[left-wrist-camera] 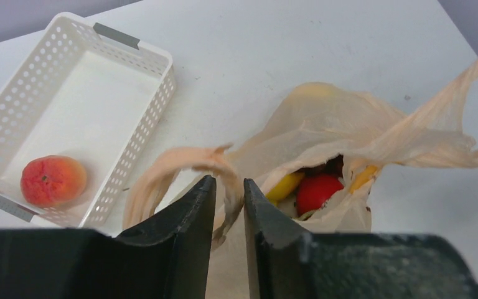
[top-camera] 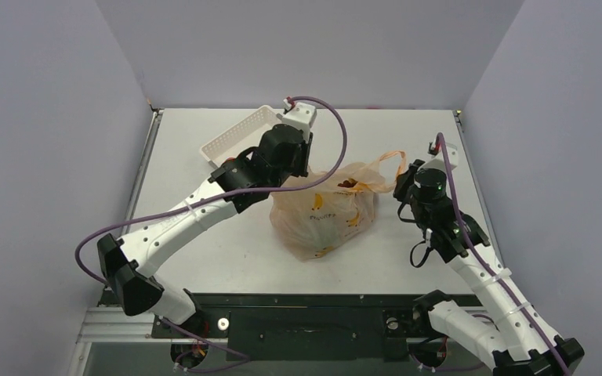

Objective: Take the fake fruits out of the plastic bag
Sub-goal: Adjust the plastic bag at the center of the board.

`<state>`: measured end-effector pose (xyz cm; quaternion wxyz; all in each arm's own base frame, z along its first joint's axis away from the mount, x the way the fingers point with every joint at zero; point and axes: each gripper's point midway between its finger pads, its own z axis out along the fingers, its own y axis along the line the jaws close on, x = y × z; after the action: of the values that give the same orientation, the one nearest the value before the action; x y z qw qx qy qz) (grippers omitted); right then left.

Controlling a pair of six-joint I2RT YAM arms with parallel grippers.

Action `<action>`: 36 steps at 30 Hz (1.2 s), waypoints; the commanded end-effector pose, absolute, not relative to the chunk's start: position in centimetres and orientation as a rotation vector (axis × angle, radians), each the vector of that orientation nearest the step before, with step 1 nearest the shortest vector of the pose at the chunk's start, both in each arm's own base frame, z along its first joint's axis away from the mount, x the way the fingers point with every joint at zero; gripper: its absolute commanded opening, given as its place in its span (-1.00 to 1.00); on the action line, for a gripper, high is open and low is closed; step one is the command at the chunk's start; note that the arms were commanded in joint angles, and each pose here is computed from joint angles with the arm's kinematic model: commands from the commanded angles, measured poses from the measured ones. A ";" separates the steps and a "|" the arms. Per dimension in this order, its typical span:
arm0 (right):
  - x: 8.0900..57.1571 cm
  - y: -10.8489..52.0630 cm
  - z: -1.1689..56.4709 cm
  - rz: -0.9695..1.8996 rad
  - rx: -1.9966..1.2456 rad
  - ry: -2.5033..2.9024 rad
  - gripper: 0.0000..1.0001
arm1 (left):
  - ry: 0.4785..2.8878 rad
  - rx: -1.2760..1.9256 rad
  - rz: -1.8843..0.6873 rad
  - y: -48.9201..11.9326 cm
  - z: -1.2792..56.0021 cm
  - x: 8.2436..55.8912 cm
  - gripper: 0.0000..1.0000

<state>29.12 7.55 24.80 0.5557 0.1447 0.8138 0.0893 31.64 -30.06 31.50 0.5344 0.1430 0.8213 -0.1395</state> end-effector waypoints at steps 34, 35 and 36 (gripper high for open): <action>27.1 7.2 20.3 0.324 0.303 2.129 -1.00 | 1.835 0.281 -0.812 -25.4 33.0 28.6 -1.00; 26.8 7.1 20.1 0.310 0.302 2.136 -1.00 | 1.858 0.283 -0.804 -25.1 32.0 28.3 -1.00; 26.6 7.0 20.3 0.307 0.300 2.131 -0.99 | 1.847 0.281 -0.806 -24.7 32.3 27.8 -1.00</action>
<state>27.12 7.21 19.13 0.4433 0.1249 0.8781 0.1296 28.97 -25.78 28.28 0.4755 0.1304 0.8152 -0.3039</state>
